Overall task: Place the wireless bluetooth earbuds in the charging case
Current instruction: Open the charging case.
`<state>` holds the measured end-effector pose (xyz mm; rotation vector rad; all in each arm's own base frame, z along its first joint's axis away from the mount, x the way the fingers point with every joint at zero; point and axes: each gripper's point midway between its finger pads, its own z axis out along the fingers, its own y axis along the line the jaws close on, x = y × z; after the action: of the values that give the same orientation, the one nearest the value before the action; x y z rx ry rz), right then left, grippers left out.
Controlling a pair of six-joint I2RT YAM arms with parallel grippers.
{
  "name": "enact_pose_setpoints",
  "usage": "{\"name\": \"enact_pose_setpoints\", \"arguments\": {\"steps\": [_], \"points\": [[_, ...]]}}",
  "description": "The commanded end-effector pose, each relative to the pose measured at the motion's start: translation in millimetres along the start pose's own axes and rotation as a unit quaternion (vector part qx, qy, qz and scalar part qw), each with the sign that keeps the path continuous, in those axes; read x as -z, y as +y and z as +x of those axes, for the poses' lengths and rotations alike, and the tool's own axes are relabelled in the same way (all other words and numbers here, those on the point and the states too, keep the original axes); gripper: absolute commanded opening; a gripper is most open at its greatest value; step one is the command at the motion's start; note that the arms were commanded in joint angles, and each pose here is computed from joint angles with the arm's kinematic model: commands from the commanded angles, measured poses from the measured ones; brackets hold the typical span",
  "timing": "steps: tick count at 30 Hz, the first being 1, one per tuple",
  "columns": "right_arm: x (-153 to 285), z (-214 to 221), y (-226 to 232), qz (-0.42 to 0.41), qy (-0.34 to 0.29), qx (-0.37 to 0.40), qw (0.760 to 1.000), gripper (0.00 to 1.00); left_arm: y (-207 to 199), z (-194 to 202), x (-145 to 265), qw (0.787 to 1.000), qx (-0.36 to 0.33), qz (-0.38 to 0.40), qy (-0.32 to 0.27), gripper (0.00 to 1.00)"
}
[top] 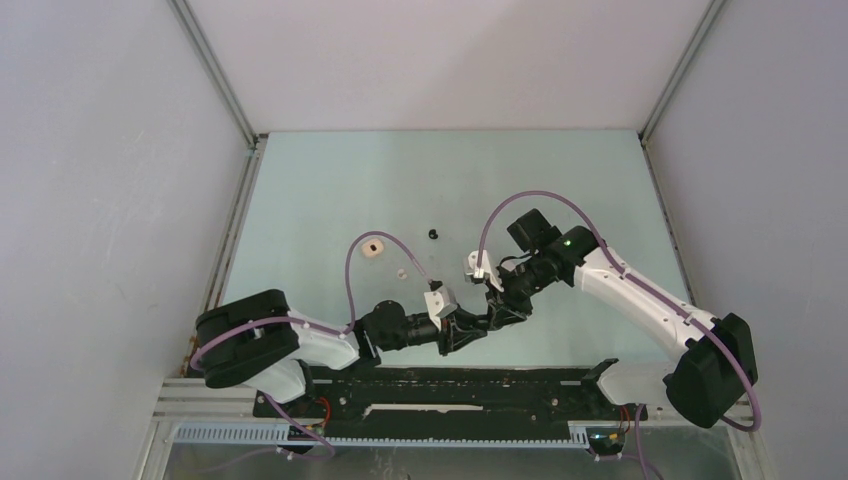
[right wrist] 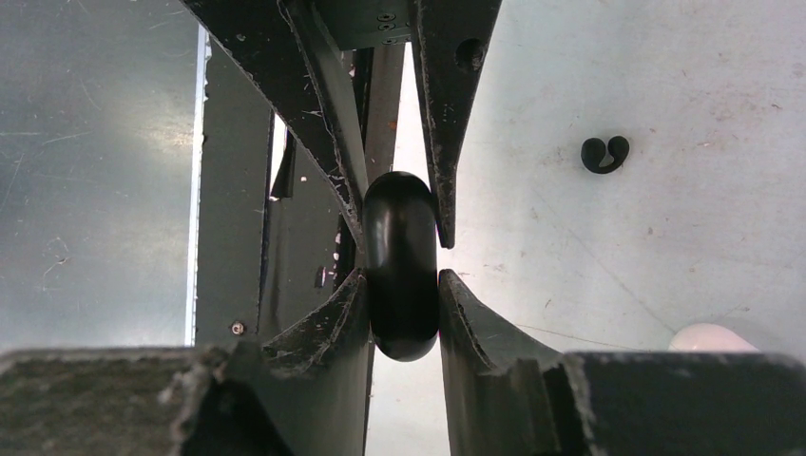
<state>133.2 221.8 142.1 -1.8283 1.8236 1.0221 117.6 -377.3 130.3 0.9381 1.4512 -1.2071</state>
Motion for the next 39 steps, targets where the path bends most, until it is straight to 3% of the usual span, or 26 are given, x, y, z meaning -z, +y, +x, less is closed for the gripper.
{"name": "enact_pose_setpoints", "arguments": {"steps": [1,3,6,9,12,17,30,39], "points": [[4.2,-3.8,-10.7,0.025,-0.003,0.012,1.0,0.21,-7.1,-14.6,-1.7,1.0,0.0,0.015,-0.028,0.27],[3.8,-4.5,-10.0,0.024,-0.004,0.013,1.0,0.21,-7.0,-14.3,-2.3,1.0,0.001,0.015,-0.027,0.21],[4.3,-5.9,-10.1,0.025,-0.007,0.012,1.0,0.22,-9.3,-13.0,-4.3,0.999,0.001,0.023,-0.024,0.01],[4.8,-7.2,-11.3,0.028,-0.011,0.009,0.999,0.24,-13.7,-14.9,-5.4,0.999,-0.015,0.038,-0.022,0.0],[5.6,-8.5,-15.0,0.038,-0.013,-0.002,0.999,0.36,-19.2,-15.2,-5.7,0.997,-0.042,0.059,-0.018,0.0],[18.2,-16.0,-24.4,0.06,-0.048,-0.029,0.997,0.45,-24.6,-16.0,-3.5,0.995,-0.061,0.071,-0.021,0.0],[39.7,-30.0,-11.5,0.04,-0.106,-0.025,0.993,0.5,-22.4,-11.8,-0.3,0.997,-0.032,0.056,-0.034,0.0],[70.1,-34.5,-16.9,0.081,-0.152,-0.022,0.985,0.57,-18.1,-12.4,3.1,0.998,-0.017,0.041,-0.04,0.0]]}}
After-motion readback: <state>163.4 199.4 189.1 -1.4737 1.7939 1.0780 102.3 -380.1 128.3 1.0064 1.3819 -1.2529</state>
